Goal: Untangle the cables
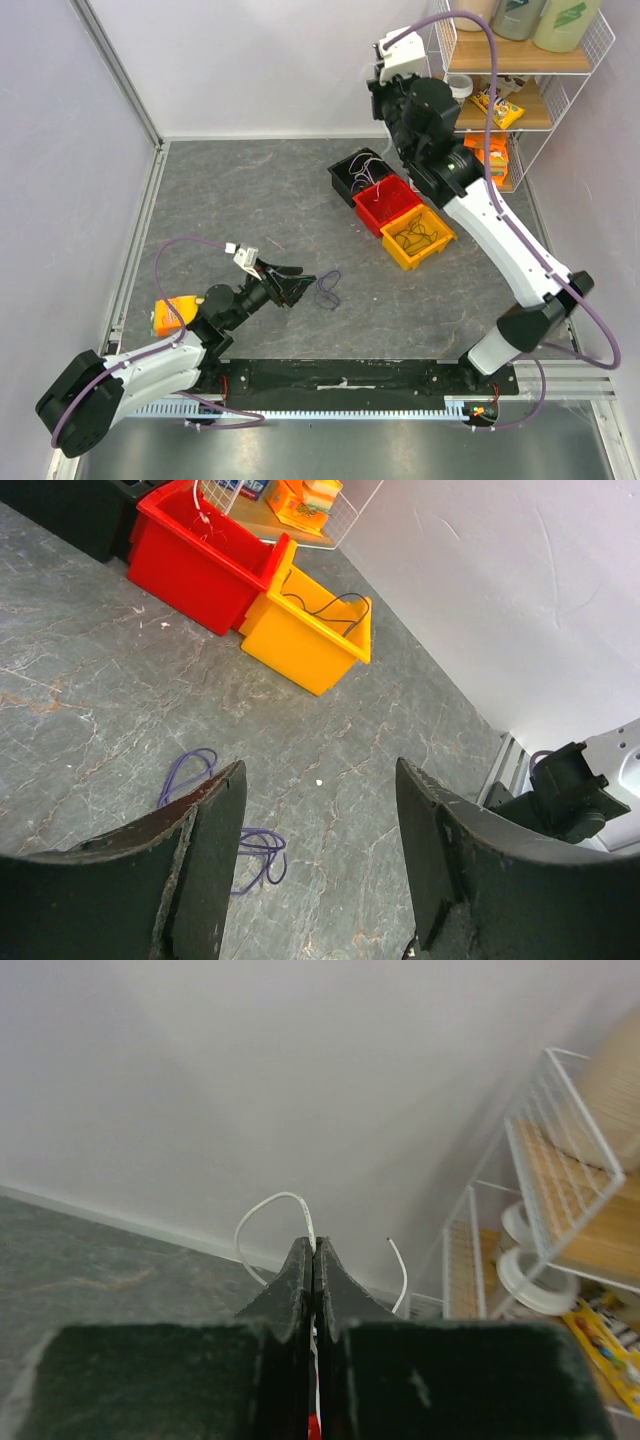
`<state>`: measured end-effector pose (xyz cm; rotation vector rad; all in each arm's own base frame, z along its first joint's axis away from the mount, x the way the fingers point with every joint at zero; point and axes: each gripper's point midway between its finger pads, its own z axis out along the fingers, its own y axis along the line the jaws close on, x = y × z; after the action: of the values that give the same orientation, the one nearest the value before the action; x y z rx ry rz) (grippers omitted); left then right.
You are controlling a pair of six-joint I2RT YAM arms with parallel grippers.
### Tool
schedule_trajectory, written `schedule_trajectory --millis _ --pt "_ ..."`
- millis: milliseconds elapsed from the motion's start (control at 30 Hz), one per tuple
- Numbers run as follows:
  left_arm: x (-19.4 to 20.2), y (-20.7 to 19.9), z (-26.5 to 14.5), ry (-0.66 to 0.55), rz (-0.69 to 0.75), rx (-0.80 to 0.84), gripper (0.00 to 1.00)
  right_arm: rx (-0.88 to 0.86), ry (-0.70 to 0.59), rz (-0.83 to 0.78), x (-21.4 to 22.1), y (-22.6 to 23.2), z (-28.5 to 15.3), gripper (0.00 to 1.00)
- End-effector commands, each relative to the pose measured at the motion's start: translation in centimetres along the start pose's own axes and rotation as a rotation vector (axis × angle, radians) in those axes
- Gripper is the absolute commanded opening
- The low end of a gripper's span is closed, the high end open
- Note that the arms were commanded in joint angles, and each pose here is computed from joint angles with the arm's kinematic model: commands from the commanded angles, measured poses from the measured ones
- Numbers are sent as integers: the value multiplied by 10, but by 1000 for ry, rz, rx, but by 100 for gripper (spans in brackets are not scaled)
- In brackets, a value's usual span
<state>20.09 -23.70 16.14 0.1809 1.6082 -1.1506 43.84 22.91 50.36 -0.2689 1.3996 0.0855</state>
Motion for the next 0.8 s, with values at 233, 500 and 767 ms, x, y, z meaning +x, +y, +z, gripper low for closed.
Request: schedule_trajectory --millis 233,500,767 --pt "16 9 -14 5 -24 -10 67 247 77 -138 28 -59 -23 0" --pt "17 9 -14 8 -22 -9 67 327 19 -173 -13 -74 -14 0" --pt "17 9 -13 14 -23 -11 67 304 -123 -189 -90 -56 -11 0"
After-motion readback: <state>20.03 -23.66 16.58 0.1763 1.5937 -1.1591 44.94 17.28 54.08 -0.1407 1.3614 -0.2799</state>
